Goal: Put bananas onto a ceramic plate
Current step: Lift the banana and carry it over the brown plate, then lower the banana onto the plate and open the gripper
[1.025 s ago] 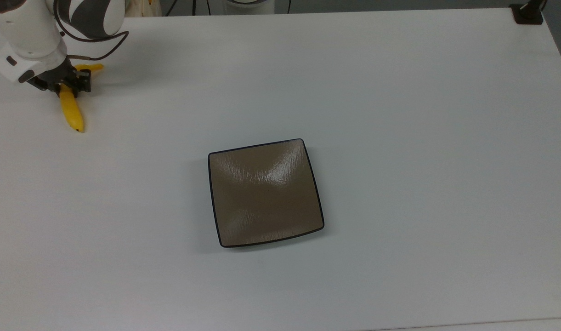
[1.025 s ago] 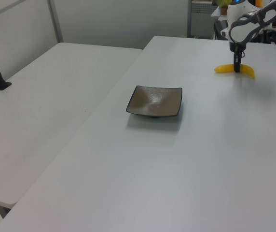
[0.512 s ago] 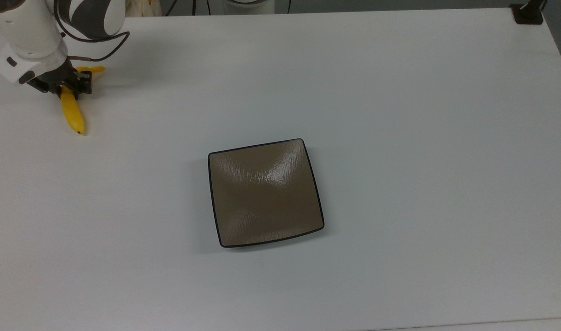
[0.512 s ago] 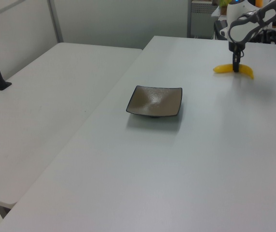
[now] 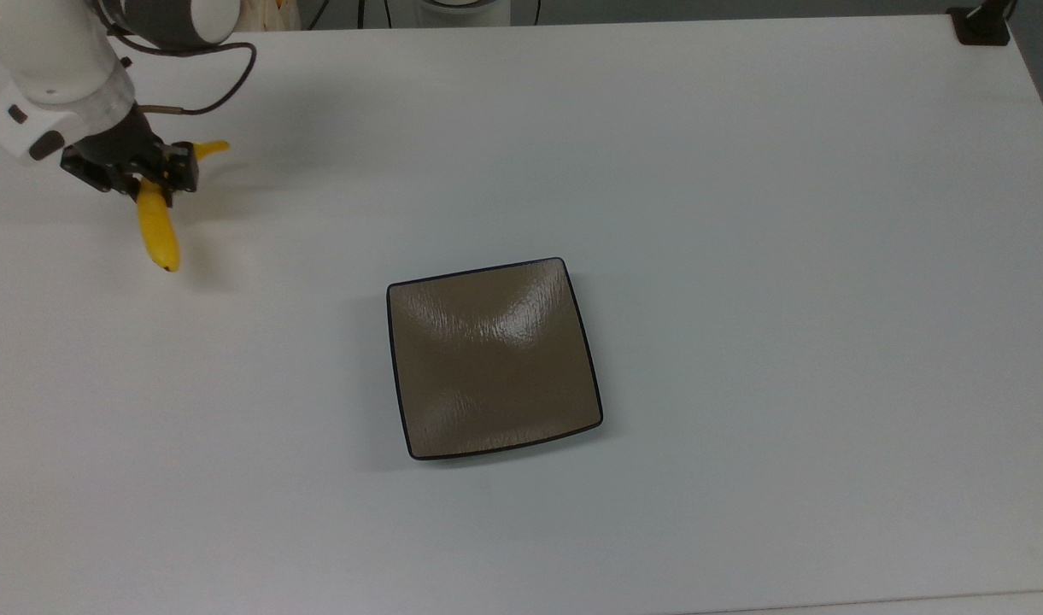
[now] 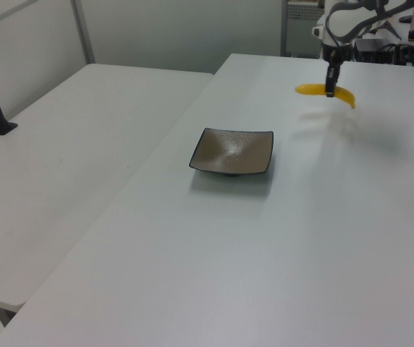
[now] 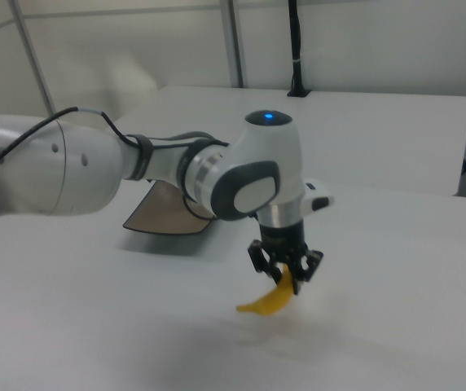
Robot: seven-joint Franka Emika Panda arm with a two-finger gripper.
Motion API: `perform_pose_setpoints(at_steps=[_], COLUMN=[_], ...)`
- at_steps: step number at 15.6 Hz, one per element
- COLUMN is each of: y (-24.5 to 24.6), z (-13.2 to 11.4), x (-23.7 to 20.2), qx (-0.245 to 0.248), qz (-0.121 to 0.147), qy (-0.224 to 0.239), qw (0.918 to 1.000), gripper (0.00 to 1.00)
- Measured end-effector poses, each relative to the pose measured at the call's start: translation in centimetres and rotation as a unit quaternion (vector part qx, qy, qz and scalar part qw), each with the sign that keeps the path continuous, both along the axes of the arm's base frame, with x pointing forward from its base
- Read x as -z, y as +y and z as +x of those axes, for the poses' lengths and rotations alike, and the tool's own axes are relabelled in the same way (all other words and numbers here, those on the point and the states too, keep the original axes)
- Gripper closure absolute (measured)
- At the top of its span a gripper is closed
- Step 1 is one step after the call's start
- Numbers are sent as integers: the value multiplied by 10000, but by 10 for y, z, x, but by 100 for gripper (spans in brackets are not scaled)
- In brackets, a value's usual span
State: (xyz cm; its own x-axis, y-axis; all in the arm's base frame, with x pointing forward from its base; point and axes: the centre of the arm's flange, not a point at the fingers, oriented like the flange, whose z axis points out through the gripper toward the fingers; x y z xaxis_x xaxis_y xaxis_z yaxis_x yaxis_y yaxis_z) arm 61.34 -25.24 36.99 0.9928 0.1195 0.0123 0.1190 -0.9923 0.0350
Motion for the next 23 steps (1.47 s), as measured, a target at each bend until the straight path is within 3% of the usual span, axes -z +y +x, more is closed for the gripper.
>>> perform_pose_setpoints(at_steps=[3, 10, 21, 22, 23], y=[50, 145, 287, 291, 295], z=[21, 55, 86, 89, 92], x=[-7, -36, -43, -39, -33], qx=[237, 942, 1404, 1524, 1617], qz=[126, 838, 1388, 1425, 1458], qy=[-121, -492, -842, -913, -985], qw=[9996, 9908, 9767, 9737, 9710], gripper=[69, 69, 69, 68, 61])
